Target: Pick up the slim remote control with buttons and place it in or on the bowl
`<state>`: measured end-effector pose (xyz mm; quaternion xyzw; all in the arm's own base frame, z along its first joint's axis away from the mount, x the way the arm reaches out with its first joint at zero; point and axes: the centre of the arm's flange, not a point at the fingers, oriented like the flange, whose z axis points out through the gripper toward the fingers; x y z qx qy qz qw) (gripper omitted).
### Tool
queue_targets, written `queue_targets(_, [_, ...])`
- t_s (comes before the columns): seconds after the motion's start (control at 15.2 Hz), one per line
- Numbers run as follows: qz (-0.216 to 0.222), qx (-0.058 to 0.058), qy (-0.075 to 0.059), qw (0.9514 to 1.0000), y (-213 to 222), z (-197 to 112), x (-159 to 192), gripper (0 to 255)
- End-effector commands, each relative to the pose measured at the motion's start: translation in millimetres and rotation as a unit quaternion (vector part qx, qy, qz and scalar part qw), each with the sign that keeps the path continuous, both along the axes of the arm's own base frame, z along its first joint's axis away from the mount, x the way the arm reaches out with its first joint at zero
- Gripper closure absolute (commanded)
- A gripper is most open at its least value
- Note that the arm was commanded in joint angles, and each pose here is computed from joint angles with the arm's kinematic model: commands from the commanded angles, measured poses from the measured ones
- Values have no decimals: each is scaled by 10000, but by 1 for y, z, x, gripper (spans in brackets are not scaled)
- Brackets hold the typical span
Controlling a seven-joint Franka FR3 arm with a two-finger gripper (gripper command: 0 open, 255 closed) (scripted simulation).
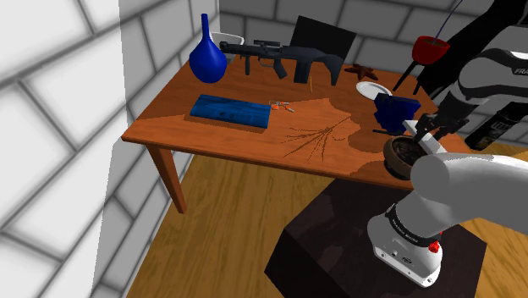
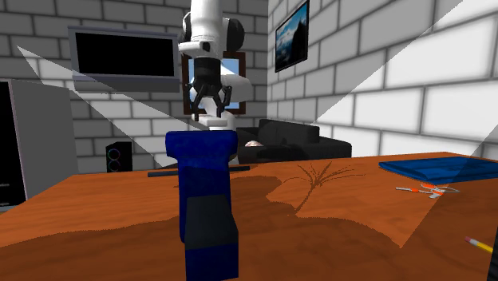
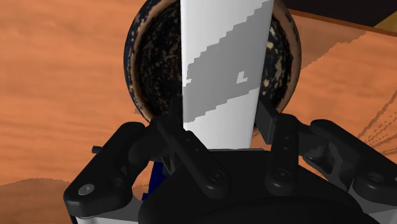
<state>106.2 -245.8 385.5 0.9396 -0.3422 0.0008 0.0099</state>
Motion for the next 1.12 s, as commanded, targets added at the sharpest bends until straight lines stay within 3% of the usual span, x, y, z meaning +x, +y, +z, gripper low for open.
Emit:
queue_targets(0.0, [1, -3, -2, 10000, 0, -11, 0, 255])
queue_targets(0.46, [1, -3, -2, 10000, 0, -48, 0, 255])
queue_targets(0.99, [1, -3, -2, 10000, 0, -49, 0, 255])
queue_targets(1.06, [1, -3, -2, 10000, 0, -49, 0, 0])
